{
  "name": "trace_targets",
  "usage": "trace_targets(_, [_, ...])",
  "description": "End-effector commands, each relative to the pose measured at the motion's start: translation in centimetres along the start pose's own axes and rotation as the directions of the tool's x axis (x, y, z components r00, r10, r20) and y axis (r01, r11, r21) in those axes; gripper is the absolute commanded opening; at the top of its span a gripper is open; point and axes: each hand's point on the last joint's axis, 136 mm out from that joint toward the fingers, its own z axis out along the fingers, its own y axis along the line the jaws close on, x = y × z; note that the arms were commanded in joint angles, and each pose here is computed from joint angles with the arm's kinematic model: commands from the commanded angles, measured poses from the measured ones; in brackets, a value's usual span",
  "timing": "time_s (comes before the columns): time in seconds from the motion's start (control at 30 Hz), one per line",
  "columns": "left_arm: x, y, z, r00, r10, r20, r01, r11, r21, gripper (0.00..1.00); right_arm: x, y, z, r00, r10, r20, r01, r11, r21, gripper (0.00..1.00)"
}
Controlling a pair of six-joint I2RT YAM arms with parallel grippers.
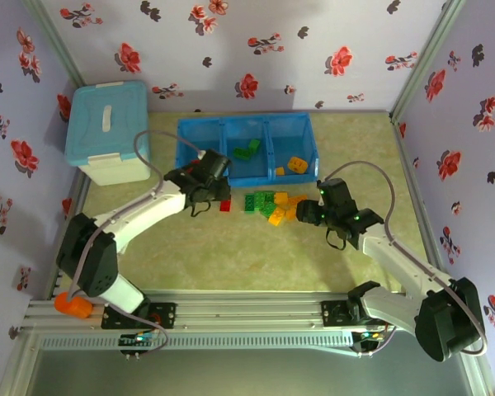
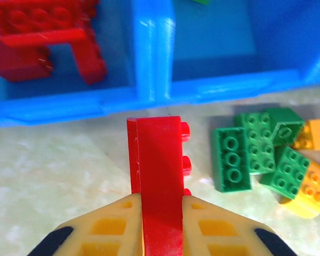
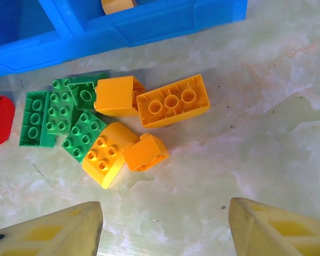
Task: Sort the legos into containers by color
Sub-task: Place the lego in the container, then pick up the lego from the center of the table.
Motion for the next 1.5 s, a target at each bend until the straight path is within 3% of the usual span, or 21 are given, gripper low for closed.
trace_targets(0.0, [-3.0,1.6,-1.2,0.999,0.013,0.039,-0.012,1.0,-0.023,0.19,0.1,0.1,-0.4,1.0,0.014,0.017,-0.013,1.0,-0.008,0.64])
trace_targets(0.4, [-10.6,3.9,1.0,0.998,-0.031,0.053,0.031,0.999,-0.007,0.22,0.3,0.0,-1.3,1.0,0.009,0.022,-0.008,1.0,-0.012,0.63])
trace_targets(0.5, [-11.7,3.8,2.4,0.999,-0.022,0.028,0.022,1.0,0.019,0.41,0.3,0.0,-1.6,1.0,0.008,0.023,-0.008,1.0,-0.014,0.63])
trace_targets(0.57, [-12.3,4.0,2.4,1.0,-0.023,0.001,0.023,1.0,0.003,0.69,0.2,0.2,-1.9,1.0,0.009,0.026,-0.009,1.0,-0.023,0.63])
trace_targets(0.67, [-12.9,3.2,1.2,0.999,-0.016,0.029,0.015,1.0,0.022,0.78,0.4,0.1,-2.0,1.0,0.011,0.029,-0.01,1.0,-0.023,0.63])
trace_targets(0.8, [-11.1,2.4,0.2,0.998,-0.005,0.055,0.002,0.999,0.048,0.78,0.7,0.0,-1.5,0.999,0.021,0.024,-0.02,0.999,-0.028,0.63])
trace_targets(1.03, [-4.5,2.4,0.3,1.0,0.004,0.006,-0.004,0.999,0.053,0.76,1.2,0.2,-0.4,1.0,0.029,0.003,-0.029,0.999,-0.034,0.63])
trace_targets(1.23, [0.8,2.0,1.9,0.997,0.025,-0.073,-0.022,0.998,0.053,0.76,1.5,0.5,0.5,0.999,0.034,-0.011,-0.034,0.999,-0.037,0.63])
trace_targets(1.47, [3.7,0.3,4.9,0.987,0.074,-0.142,-0.067,0.996,0.052,0.73,1.7,1.0,0.8,0.999,0.027,-0.018,-0.028,0.999,-0.042,0.63])
